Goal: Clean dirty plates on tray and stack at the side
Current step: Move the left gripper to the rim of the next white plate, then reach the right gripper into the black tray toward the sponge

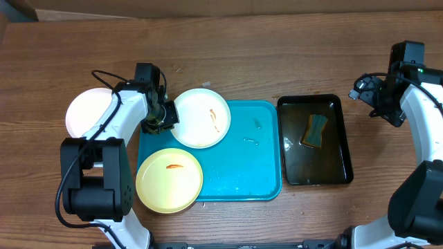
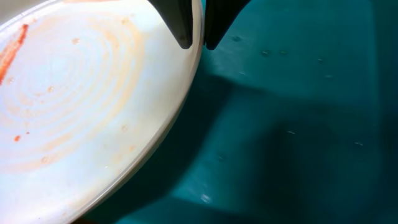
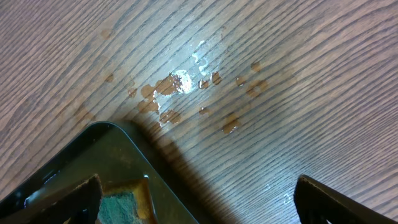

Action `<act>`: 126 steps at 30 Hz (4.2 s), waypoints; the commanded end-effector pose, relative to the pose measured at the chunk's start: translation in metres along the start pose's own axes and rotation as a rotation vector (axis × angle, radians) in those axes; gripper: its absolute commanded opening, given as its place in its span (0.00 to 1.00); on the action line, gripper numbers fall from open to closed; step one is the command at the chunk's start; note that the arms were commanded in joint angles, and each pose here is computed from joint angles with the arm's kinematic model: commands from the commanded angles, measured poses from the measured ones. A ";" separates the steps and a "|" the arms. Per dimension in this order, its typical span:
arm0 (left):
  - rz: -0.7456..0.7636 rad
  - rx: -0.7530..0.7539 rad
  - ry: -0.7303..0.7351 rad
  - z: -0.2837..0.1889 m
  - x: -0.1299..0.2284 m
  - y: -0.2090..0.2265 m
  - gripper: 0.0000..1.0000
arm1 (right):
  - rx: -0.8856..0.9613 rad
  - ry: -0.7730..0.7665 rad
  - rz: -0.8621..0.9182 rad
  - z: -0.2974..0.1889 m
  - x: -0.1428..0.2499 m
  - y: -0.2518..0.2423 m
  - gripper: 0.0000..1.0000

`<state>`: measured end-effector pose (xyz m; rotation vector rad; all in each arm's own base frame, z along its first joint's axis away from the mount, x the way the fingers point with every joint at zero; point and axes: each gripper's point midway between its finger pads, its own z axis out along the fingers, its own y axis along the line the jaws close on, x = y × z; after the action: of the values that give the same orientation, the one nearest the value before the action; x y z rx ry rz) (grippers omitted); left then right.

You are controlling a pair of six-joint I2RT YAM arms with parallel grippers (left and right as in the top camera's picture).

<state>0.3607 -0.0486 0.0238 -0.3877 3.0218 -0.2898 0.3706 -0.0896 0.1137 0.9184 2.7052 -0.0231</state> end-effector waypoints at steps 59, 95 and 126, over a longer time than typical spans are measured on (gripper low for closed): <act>0.171 -0.103 -0.029 0.032 0.061 -0.089 0.04 | -0.002 -0.022 0.002 -0.004 -0.007 0.000 1.00; 0.176 -0.106 -0.066 0.031 0.052 -0.090 0.09 | -0.002 0.245 -0.323 0.037 0.140 0.059 0.76; 0.177 -0.105 -0.067 0.031 0.052 -0.090 0.17 | -0.084 0.246 -0.350 0.054 0.151 0.068 0.79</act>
<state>0.3352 -0.1573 0.0101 -0.1020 2.9900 -0.1280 0.3015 0.0559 0.0234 0.4565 3.0726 0.2120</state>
